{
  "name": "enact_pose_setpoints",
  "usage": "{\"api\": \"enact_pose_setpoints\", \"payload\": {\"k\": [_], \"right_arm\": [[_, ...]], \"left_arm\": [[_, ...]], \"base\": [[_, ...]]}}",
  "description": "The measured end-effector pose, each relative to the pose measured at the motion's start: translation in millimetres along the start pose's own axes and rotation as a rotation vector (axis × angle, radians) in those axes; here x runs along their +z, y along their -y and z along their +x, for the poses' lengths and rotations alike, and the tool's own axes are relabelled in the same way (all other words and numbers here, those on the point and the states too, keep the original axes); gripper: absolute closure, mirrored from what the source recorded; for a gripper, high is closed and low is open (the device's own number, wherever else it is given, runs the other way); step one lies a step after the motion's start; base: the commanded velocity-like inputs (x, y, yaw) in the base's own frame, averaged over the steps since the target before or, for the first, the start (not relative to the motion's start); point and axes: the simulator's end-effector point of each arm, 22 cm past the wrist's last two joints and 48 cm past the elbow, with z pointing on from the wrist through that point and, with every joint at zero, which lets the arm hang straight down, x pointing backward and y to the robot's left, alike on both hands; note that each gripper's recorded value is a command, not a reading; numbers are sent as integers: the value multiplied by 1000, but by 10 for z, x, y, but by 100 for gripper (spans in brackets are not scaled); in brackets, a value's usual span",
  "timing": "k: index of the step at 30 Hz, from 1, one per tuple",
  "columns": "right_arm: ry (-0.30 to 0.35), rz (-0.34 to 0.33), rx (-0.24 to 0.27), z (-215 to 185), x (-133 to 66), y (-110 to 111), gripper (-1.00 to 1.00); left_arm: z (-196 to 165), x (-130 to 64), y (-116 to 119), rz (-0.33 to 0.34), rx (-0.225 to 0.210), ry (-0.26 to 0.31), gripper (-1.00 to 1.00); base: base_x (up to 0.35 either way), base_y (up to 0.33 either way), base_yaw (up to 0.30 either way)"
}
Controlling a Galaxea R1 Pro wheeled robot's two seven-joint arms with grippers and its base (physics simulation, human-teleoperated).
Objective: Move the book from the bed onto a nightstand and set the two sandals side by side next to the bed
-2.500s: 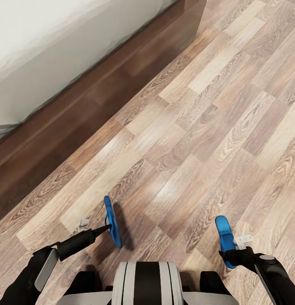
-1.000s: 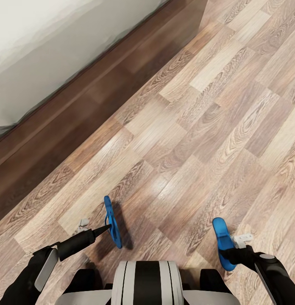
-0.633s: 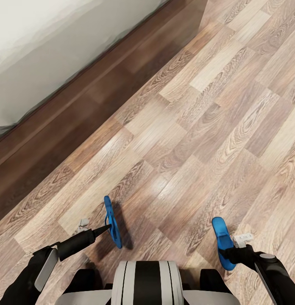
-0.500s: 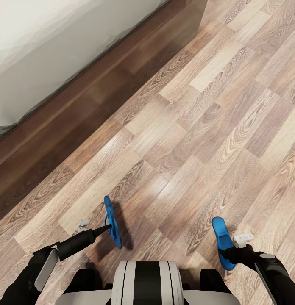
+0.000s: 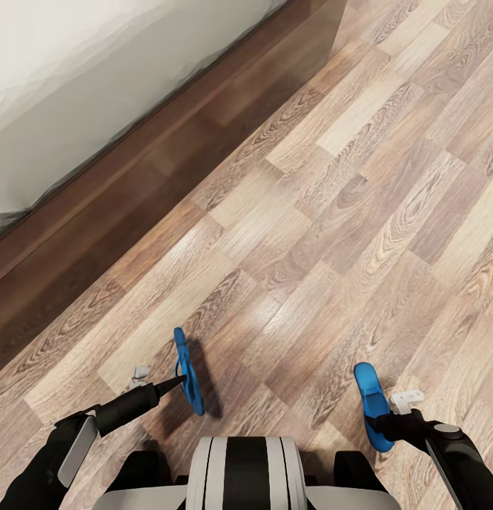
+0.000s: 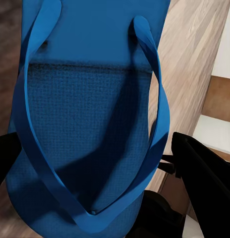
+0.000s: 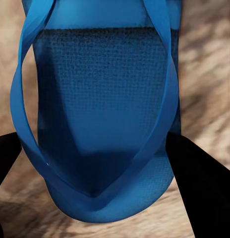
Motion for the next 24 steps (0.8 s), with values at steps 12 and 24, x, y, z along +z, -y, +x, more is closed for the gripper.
{"api": "enact_pose_setpoints", "payload": {"k": [12,24], "right_arm": [[12,1,1,-50,-38,4,100],[63,7,5,-252,-206,44,100]], "left_arm": [[-40,-8,54,6,9,6,100],[-174,-41,264,27,47,24,100]], "base": [[0,0,0],[0,0,0]]}}
